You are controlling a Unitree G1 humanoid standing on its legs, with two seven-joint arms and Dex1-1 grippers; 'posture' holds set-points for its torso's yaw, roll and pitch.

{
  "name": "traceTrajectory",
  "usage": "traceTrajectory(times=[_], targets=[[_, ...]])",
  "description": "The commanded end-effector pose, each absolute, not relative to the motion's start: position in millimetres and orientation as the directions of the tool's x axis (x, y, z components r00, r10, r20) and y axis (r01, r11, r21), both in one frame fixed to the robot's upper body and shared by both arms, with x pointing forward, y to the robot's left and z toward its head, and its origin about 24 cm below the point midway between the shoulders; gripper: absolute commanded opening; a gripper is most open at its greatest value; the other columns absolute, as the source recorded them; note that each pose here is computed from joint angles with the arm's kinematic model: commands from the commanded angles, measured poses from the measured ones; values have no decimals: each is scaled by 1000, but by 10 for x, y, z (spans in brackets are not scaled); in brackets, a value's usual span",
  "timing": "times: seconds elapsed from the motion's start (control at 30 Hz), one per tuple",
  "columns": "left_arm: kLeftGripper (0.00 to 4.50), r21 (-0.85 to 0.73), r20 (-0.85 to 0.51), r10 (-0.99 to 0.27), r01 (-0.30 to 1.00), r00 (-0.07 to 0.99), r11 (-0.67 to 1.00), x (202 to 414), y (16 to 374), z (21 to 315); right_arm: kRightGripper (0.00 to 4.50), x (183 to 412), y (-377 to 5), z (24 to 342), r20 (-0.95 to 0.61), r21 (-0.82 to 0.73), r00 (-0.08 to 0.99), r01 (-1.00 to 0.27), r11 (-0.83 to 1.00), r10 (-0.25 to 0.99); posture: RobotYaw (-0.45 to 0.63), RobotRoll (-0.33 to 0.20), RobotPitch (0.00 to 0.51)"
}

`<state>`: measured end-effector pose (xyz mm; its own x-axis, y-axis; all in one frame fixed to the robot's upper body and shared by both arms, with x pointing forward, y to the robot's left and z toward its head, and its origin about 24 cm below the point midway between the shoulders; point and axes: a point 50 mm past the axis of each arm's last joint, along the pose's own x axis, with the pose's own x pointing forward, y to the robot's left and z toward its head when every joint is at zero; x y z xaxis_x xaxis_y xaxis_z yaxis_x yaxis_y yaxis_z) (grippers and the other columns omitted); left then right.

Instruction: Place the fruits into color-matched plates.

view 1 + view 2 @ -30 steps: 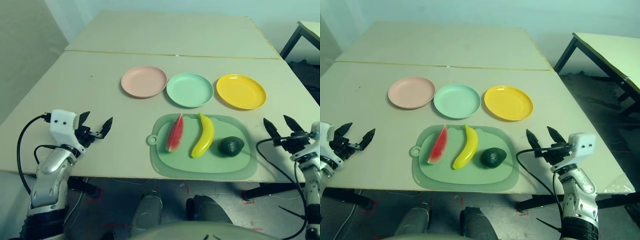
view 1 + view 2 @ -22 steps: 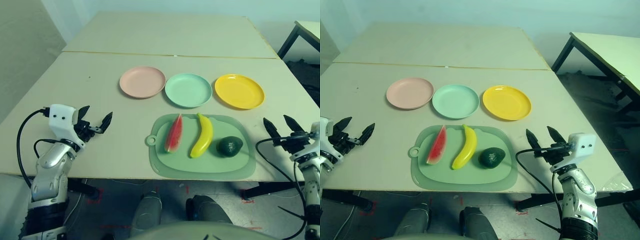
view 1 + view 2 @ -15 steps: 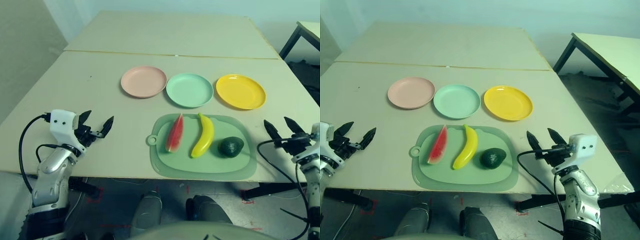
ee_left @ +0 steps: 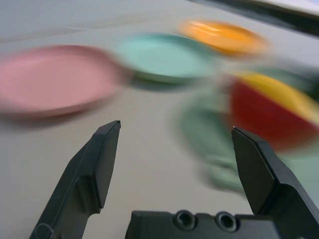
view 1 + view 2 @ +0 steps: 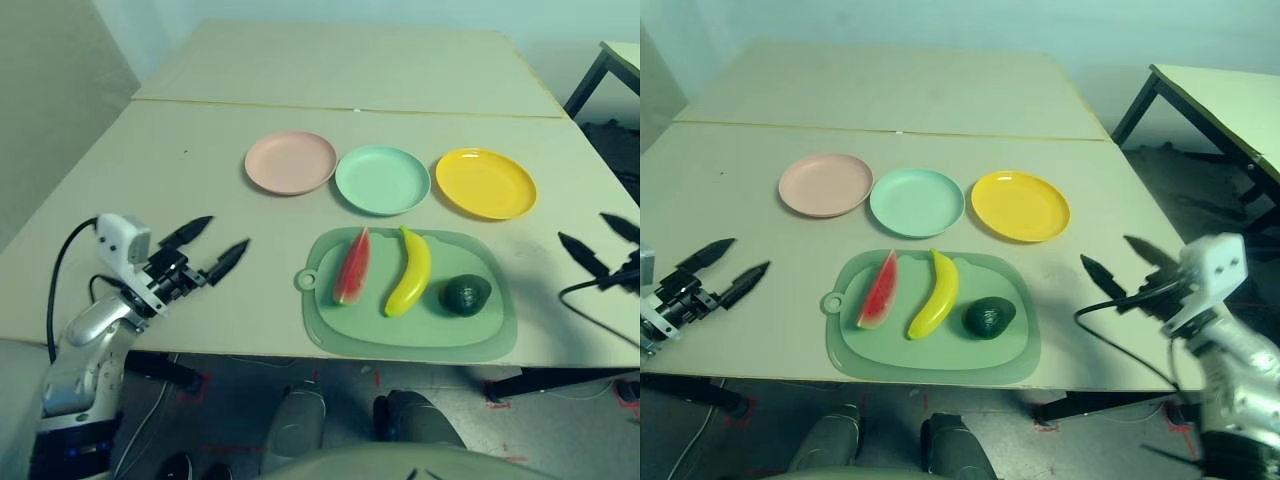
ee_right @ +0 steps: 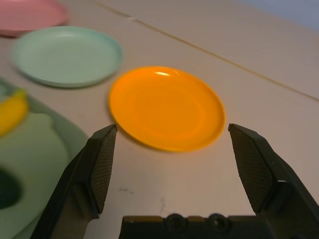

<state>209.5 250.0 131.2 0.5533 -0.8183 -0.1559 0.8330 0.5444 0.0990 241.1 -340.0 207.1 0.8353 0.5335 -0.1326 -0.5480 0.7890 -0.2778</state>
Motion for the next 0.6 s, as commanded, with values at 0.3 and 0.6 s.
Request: traceTrajectory(times=[0.3, 0.6], targets=[[4500, 48, -271, -891, 930, 364, 365, 2157, 2489, 1207, 4480, 2518, -2161, 2425, -767, -379, 256, -921, -93, 588, 12, 0, 86], [4500, 66, -358, -859, 928, 366, 367, 2088, 2642, 974, 4480, 2354, -1706, 2116, -899, -244, 59, -890, -384, 434, 69, 0, 89]])
